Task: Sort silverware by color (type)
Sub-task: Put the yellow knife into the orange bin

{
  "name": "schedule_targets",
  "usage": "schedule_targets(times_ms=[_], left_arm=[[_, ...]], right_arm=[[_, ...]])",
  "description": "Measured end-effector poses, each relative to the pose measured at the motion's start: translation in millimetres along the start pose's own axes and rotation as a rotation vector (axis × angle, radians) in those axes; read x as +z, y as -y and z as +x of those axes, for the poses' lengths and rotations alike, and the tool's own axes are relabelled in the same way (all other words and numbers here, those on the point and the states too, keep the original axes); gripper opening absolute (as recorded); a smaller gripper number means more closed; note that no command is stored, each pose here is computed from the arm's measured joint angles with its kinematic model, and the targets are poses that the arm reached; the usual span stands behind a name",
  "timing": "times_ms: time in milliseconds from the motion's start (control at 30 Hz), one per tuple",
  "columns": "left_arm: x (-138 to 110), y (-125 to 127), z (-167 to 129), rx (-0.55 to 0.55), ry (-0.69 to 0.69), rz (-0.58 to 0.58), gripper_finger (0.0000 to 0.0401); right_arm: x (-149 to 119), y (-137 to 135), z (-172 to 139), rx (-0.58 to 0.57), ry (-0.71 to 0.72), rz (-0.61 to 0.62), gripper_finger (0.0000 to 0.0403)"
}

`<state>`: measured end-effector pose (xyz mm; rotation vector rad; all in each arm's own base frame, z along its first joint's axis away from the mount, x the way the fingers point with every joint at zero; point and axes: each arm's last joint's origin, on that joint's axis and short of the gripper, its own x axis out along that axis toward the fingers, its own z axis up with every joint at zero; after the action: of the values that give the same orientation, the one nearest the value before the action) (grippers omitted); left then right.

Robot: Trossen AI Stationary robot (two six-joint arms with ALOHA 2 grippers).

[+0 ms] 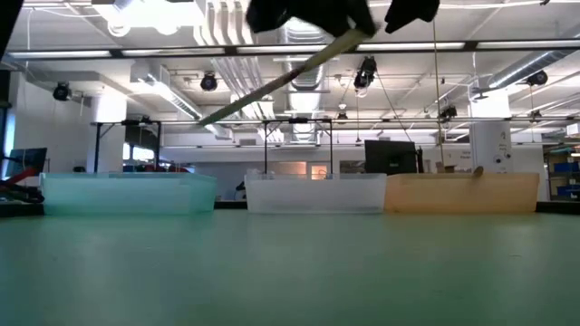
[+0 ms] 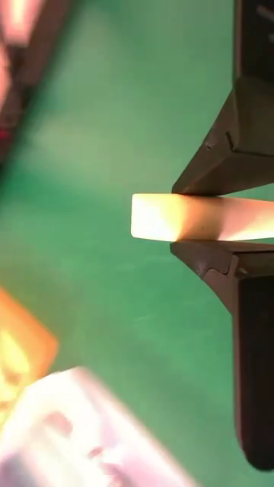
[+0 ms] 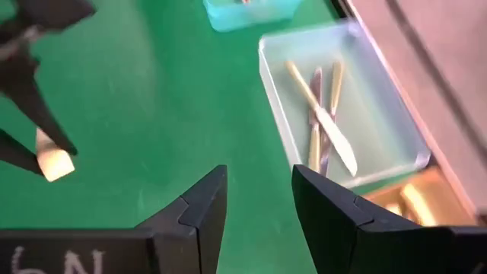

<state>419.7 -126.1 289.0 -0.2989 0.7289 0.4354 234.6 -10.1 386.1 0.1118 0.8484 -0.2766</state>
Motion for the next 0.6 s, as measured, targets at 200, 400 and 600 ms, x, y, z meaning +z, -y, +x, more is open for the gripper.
schedule_targets(times_ms=[200, 400, 600], left_arm=[[63.7, -9.9, -33.0, 0.039, 0.223, -0.030, 0.0059], [94.5, -30.1, -85.8, 0.251, 0.333, -0.076, 0.0059], [86.7, -52.7, -120.4, 0.467, 0.428, -0.207, 0.0059]], right_arm=[[7.9, -1.7, -0.1, 0.015, 0.081, -0.043, 0.0141], [16.1, -3.8, 1.3, 0.034, 0.153, -0.030, 0.0141], [18.3, -5.2, 6.1, 0.034, 0.154, -0.042, 0.0141]])
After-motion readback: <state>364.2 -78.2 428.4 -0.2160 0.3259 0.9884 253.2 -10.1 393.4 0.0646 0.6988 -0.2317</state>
